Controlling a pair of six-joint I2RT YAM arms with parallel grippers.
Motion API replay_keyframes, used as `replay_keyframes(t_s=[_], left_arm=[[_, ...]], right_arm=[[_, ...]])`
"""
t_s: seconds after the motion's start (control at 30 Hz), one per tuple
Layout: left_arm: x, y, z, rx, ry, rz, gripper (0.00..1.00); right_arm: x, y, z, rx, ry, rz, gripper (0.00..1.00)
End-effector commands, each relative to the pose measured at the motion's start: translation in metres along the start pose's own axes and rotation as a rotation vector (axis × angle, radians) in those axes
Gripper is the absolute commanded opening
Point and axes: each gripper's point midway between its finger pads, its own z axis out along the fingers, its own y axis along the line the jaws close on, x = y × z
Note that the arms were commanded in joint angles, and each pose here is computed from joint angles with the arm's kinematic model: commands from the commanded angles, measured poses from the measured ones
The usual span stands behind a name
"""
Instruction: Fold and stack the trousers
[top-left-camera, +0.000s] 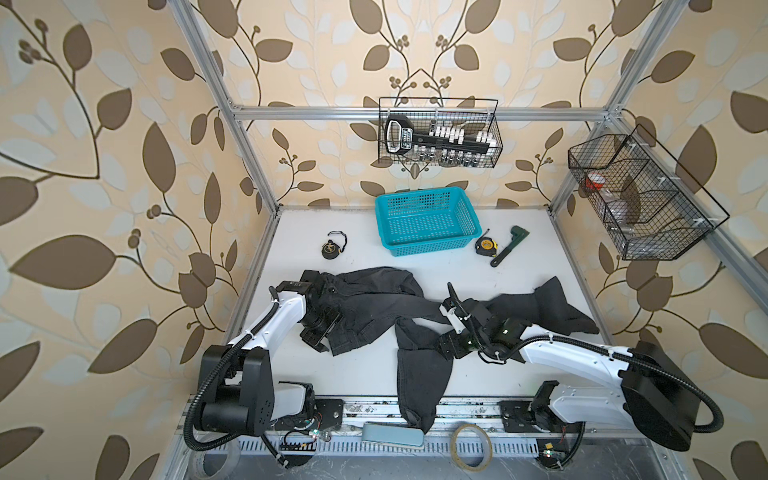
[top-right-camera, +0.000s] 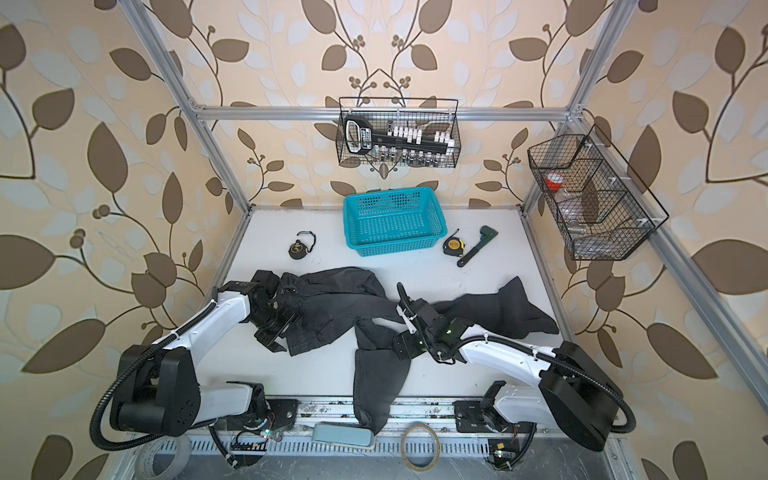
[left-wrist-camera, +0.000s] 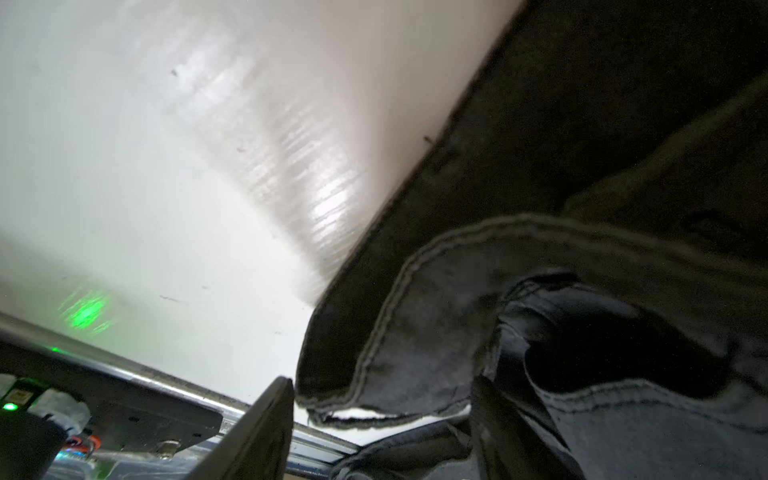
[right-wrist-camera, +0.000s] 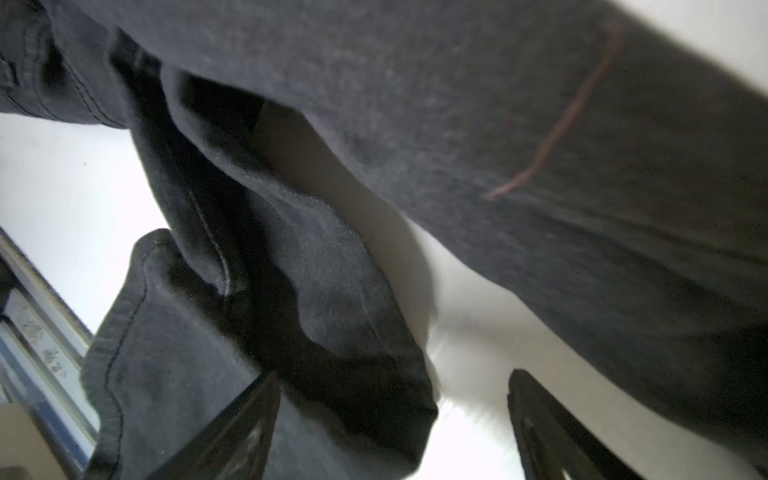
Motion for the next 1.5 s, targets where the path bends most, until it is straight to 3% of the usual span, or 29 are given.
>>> replay_keyframes(t_s=[0.0, 0.13, 0.3, 0.47, 0.7, 0.77, 0.93, 1.27, 1.47], left_arm=[[-0.010, -0.003, 0.005, -0.006, -0.046, -0.010, 0.70], [-0.024, -0.013, 0.006, 0.000, -0.097, -0.034, 0.71], [-0.037, -0.021, 0.009, 0.004, -0.143, -0.062, 0.67], [-0.038, -0.033, 0.013, 0.038, -0.123, -0.065, 0.46], [-0.033, -0.058, -0.024, 0.119, -0.131, 0.014, 0.09], [-0.031, -0.070, -0.041, 0.161, -0.135, 0.052, 0.00], [-0.021, -0.122, -0.095, 0.358, -0.137, 0.185, 0.00], [-0.003, -0.189, -0.219, 0.600, -0.256, 0.477, 0.00], [0.018, -0.210, -0.267, 0.744, -0.227, 0.550, 0.00]], right_arm=[[0.006, 0.006, 0.012, -0.006, 0.008, -0.052, 0.86], [0.013, 0.010, 0.022, 0.001, 0.025, -0.069, 0.81], [0.019, 0.011, 0.031, 0.003, 0.047, -0.075, 0.53], [0.016, 0.012, 0.029, 0.004, 0.043, -0.079, 0.28], [-0.015, -0.002, 0.005, 0.050, -0.026, -0.029, 0.07], [-0.026, -0.015, -0.009, 0.091, -0.050, 0.000, 0.06], [-0.037, -0.072, -0.045, 0.256, -0.052, 0.121, 0.02], [-0.051, -0.182, -0.130, 0.626, -0.103, 0.336, 0.04], [-0.055, -0.235, -0.177, 0.907, -0.115, 0.303, 0.07]])
